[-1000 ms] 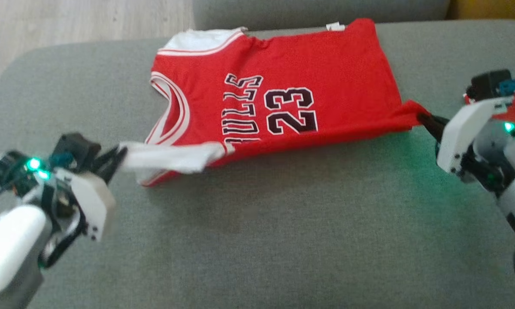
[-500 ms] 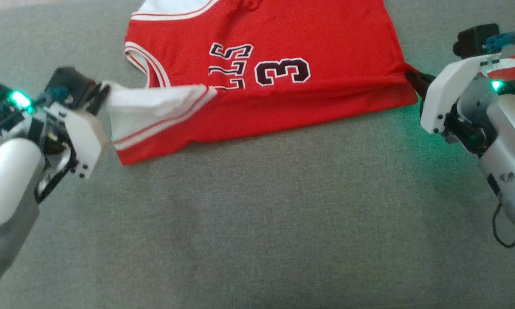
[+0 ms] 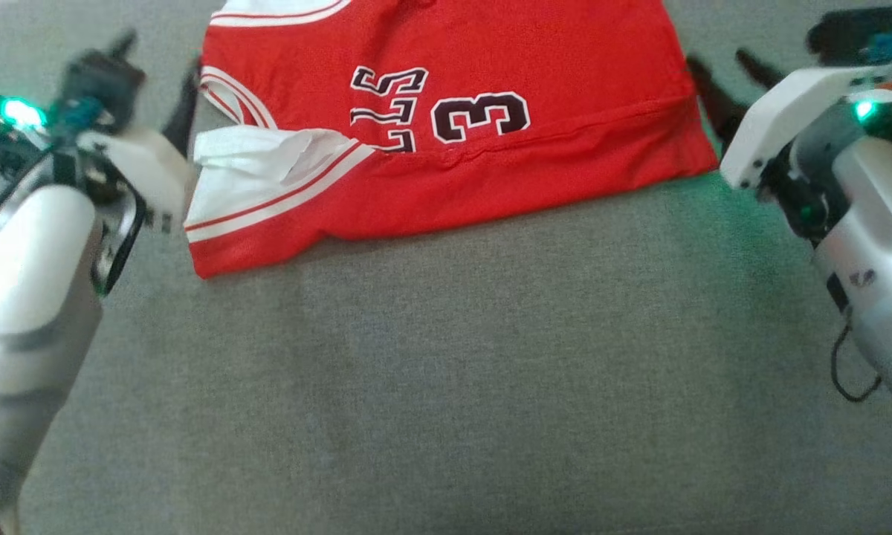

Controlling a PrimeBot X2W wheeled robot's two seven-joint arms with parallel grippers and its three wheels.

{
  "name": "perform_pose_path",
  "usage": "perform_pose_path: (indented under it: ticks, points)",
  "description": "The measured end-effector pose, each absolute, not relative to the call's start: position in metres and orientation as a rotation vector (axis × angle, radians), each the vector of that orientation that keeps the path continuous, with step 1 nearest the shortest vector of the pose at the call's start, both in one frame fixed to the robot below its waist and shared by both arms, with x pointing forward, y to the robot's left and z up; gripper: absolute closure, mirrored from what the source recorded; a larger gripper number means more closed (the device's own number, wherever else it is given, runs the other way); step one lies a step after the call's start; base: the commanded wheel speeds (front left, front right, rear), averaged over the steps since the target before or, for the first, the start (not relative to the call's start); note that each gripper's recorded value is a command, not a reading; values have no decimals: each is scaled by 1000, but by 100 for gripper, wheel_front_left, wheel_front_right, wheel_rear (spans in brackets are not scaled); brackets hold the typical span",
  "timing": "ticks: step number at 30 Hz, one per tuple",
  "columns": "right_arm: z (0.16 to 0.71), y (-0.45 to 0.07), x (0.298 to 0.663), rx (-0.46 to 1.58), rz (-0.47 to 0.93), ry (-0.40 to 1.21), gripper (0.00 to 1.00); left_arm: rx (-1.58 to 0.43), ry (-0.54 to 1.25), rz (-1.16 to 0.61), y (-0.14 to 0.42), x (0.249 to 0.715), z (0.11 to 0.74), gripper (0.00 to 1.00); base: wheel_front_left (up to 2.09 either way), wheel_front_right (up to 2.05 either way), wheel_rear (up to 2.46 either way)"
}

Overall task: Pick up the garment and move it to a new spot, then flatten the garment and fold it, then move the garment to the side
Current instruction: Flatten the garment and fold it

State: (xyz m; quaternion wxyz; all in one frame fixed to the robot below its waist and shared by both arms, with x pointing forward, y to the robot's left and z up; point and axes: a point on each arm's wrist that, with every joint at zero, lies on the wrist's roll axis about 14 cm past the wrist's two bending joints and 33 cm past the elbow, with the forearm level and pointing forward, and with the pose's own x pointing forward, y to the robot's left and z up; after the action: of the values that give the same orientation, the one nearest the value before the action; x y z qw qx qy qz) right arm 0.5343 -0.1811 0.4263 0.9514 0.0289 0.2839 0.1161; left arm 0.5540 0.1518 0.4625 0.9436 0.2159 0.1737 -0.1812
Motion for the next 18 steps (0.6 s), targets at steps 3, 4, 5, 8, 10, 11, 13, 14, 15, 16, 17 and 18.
perform_pose_path:
  ticks: [3, 4, 5, 8, 10, 11, 13, 14, 15, 16, 17, 18]
  points:
    - [471, -182, 554, 172, 188, 348, 0, 264, 94, -272, 143, 569, 522, 0, 0, 0, 0]
    - [481, -180, 556, 188, 187, 296, 0, 224, 48, -255, 141, 570, 534, 0, 0, 0, 0]
    - [492, -177, 558, 210, 184, 241, 0, 191, 2, -240, 141, 569, 545, 0, 0, 0, 0]
    - [523, -167, 558, 248, 191, 107, 0, 101, -107, -201, 142, 560, 572, 0, 0, 0, 0]
    - [539, -166, 556, 302, 179, 47, 0, 85, -156, -165, 146, 549, 582, 0, 0, 0, 0]
    - [545, -165, 553, 321, 176, 29, 0, 75, -176, -147, 148, 543, 586, 0, 0, 0, 0]
    - [564, -169, 547, 366, 164, -45, 0, 22, -196, -104, 152, 529, 589, 0, 0, 0, 0]
    - [572, -173, 542, 372, 157, -84, 0, 10, -196, -93, 152, 521, 586, 0, 0, 0, 0]
    - [578, -175, 536, 370, 151, -116, 0, -10, -193, -84, 152, 512, 583, 0, 0, 0, 0]
    - [580, -178, 529, 375, 138, -142, 0, -35, -192, -76, 151, 503, 580, 0, 0, 0, 0]
    - [577, -178, 521, 382, 125, -155, 0, -57, -189, -68, 150, 493, 577, 0, 0, 0, 0]
    - [569, -176, 511, 381, 118, -153, 0, -78, -185, -62, 150, 485, 573, 0, 0, 0, 0]
